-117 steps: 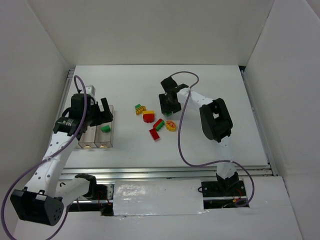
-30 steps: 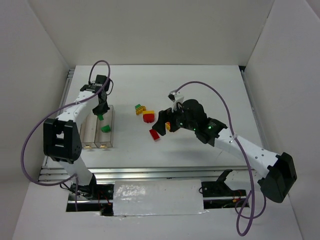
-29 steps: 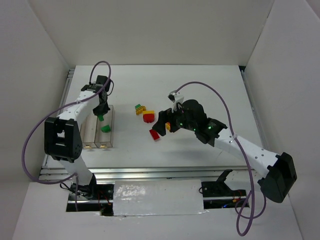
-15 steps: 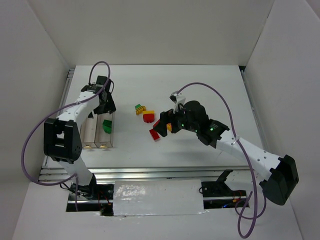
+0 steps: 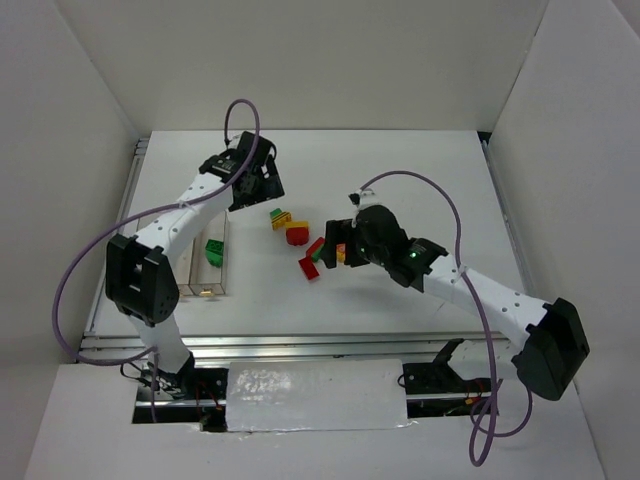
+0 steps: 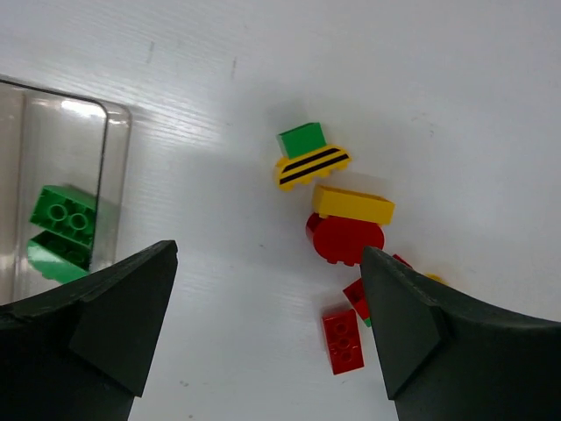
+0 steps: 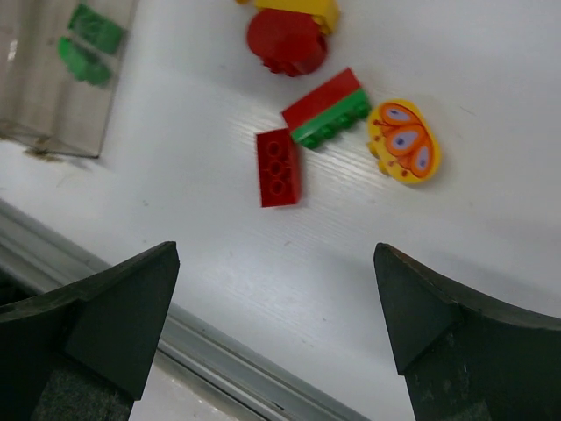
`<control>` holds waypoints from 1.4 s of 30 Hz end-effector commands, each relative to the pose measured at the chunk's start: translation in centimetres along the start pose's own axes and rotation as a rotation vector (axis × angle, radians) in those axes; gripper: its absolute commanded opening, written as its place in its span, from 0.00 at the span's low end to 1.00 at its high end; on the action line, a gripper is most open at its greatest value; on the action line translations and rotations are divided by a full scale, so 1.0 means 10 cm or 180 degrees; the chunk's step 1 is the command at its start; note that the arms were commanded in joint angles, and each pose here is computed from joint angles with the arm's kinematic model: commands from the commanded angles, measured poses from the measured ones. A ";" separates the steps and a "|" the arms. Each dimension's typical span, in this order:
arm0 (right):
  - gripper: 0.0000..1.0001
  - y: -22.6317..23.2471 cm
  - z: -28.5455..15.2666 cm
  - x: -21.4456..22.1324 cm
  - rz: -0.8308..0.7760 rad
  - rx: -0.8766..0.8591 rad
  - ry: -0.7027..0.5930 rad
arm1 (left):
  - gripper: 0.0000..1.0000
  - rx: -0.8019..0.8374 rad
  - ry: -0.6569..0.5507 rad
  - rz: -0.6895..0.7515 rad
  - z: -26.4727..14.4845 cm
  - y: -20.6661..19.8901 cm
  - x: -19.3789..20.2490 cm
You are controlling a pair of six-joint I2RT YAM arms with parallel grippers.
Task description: Sort the legos into containers by color
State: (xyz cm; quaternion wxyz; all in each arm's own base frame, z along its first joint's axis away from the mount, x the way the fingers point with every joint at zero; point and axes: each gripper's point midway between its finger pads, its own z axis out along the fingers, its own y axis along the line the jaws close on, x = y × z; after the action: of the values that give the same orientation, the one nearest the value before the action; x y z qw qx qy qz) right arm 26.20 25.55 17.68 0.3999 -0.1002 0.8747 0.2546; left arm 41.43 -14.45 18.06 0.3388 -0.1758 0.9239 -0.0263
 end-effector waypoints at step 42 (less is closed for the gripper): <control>1.00 -0.33 -0.81 -0.06 0.0651 0.0360 -0.0559 | 0.63 0.1003 0.0859 0.2258 0.76 -1.08 1.90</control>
State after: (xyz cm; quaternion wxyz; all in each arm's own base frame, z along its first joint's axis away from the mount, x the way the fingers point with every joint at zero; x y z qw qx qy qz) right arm 22.72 18.60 20.94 0.4446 0.0395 0.8599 0.2476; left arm 35.87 -30.37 2.93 0.2217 0.2044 0.9503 -0.0769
